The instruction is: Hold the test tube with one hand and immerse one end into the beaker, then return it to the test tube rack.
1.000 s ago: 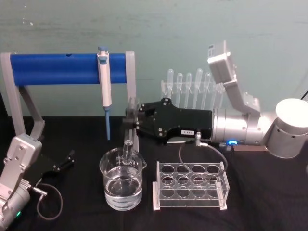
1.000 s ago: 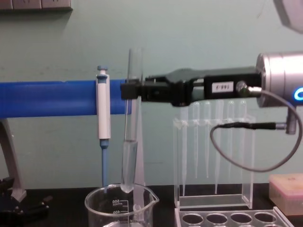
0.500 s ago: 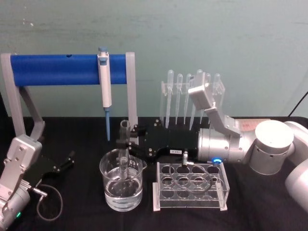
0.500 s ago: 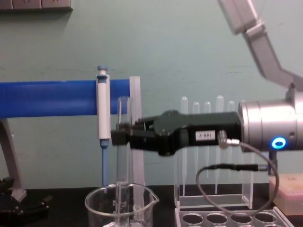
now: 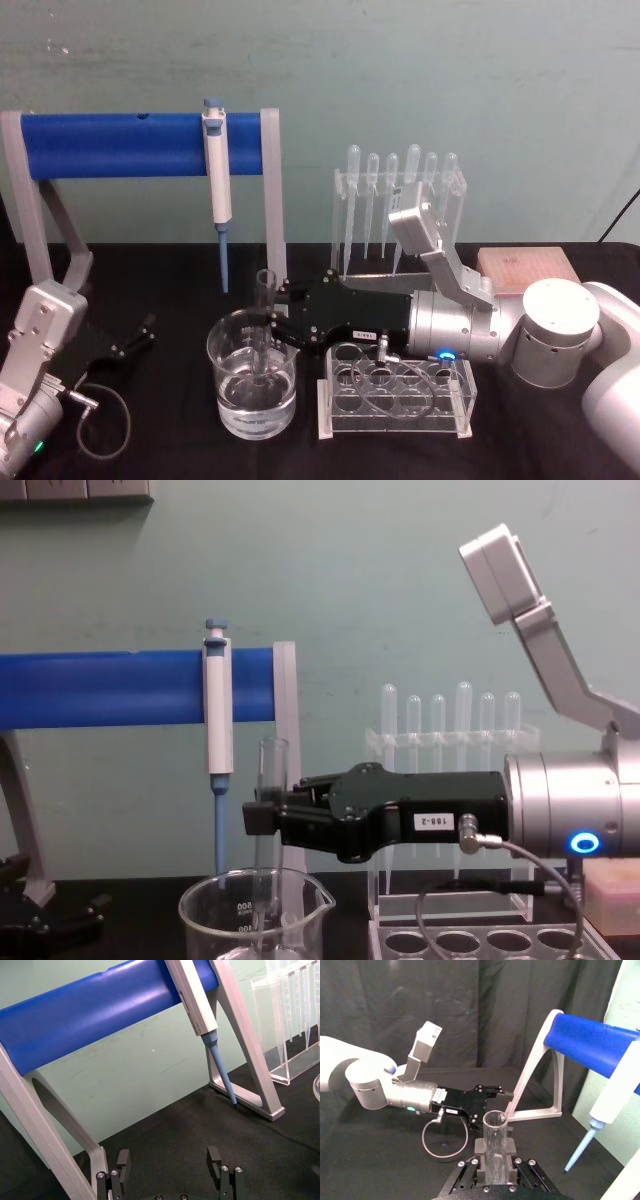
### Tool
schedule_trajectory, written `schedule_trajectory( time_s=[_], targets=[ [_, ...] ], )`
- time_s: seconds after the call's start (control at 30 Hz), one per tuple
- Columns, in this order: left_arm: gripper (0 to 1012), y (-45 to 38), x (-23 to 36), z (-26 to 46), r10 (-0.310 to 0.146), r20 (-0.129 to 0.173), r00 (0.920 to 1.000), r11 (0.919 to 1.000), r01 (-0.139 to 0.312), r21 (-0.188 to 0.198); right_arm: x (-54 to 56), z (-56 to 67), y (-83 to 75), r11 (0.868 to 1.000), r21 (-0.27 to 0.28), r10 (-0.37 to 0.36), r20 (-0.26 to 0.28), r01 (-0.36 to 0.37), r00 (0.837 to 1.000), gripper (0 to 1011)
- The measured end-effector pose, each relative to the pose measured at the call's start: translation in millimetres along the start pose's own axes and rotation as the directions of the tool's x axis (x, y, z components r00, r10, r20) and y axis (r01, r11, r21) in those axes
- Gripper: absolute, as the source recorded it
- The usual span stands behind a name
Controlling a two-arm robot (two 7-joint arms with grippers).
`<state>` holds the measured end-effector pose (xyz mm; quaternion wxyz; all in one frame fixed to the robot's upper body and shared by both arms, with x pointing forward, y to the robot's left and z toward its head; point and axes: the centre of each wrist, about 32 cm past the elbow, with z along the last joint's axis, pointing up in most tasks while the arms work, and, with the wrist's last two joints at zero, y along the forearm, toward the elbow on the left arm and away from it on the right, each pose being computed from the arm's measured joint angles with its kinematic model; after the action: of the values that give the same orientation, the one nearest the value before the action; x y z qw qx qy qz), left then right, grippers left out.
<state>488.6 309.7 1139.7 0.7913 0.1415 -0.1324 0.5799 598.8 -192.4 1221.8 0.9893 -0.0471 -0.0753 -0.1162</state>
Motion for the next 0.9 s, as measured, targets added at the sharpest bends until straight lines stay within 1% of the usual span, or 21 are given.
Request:
schedule_trajectory(
  time_s=[0.17,0.37,0.9],
  targets=[
    [1000,0.0,0.0,0.0,0.0,0.0,1.0,1.0,0.0,0.0,-1.8,-7.8,-0.4,1.0,0.005,-0.011,-0.013,0.011,1.0,227],
    [1000,0.0,0.0,0.0,0.0,0.0,1.0,1.0,0.0,0.0,-3.0,-13.4,-0.5,1.0,0.001,-0.016,-0.016,0.016,1.0,226],
    [1000,0.0,0.0,0.0,0.0,0.0,1.0,1.0,0.0,0.0,-4.0,-18.8,4.2,1.0,-0.01,-0.009,-0.007,0.009,1.0,226]
  ],
)
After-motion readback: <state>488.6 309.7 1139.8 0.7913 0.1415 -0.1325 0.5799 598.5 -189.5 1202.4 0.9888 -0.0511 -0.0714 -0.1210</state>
